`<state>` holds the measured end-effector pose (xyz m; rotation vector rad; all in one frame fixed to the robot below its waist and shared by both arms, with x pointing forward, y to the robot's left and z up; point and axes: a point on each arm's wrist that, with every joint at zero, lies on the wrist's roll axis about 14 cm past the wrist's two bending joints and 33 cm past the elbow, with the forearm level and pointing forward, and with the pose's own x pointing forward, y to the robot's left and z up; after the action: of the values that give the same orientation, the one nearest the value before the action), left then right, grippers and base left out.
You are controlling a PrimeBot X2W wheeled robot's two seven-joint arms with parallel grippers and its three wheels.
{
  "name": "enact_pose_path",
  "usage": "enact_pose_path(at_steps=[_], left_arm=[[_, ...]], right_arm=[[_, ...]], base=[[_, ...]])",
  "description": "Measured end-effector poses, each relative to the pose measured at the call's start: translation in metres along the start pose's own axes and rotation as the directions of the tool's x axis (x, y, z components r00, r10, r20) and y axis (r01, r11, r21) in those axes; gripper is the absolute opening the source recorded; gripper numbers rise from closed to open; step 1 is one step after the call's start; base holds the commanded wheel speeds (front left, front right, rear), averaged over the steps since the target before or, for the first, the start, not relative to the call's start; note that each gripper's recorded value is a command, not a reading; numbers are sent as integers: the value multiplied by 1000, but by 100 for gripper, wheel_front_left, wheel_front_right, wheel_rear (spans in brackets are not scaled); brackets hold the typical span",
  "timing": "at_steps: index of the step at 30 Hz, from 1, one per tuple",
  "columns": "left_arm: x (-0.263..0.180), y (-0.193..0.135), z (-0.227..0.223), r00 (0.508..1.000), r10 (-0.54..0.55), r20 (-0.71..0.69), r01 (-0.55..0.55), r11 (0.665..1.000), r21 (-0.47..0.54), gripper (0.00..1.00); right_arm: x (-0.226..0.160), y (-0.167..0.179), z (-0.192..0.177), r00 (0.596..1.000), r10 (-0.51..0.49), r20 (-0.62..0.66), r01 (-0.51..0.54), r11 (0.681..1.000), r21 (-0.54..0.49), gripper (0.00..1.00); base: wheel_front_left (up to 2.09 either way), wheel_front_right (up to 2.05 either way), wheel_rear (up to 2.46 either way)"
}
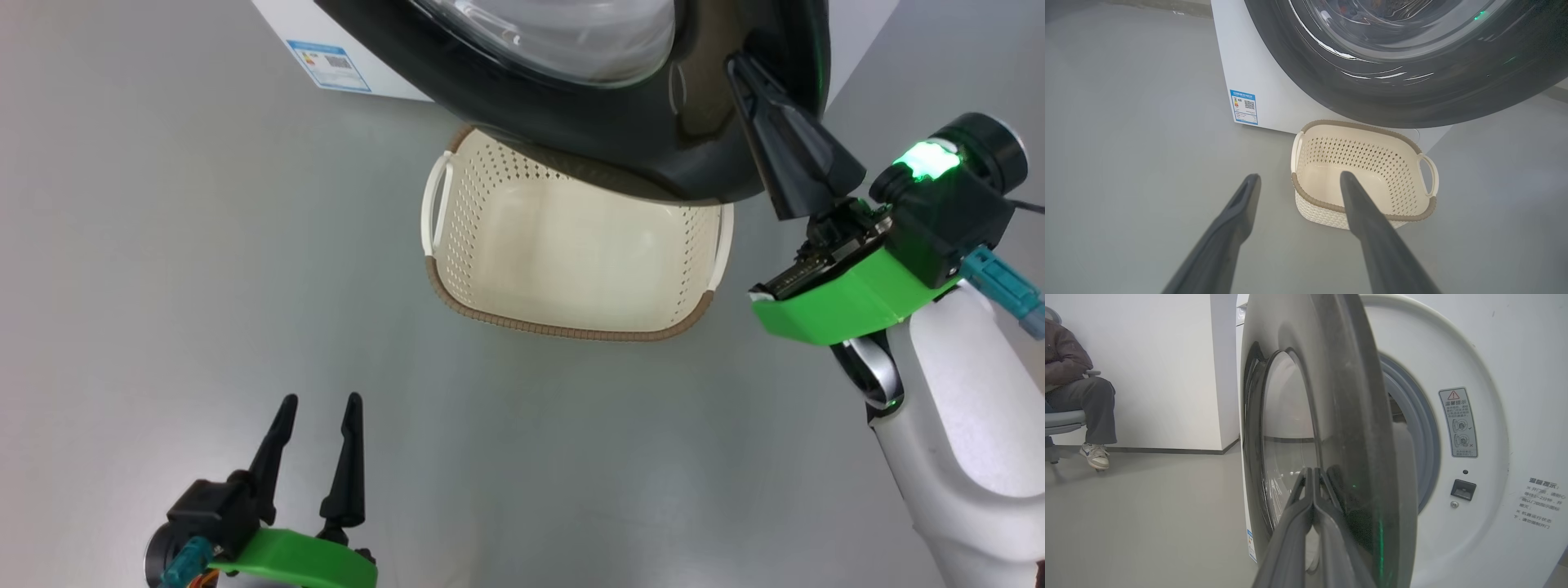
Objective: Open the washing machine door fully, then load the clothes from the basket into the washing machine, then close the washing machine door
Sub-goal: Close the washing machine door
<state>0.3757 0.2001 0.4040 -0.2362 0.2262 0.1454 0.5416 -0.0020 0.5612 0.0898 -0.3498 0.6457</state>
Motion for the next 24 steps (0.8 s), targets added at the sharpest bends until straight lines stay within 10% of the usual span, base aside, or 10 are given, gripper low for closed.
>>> enact_pose_path(at_steps=[24], left_arm=[[25,1,-25,998,-8,-65,9,1000,10,100]], right_arm=[[24,-48,-15,999,-32,28,35,995,-90,0]], base=[[0,0,0]])
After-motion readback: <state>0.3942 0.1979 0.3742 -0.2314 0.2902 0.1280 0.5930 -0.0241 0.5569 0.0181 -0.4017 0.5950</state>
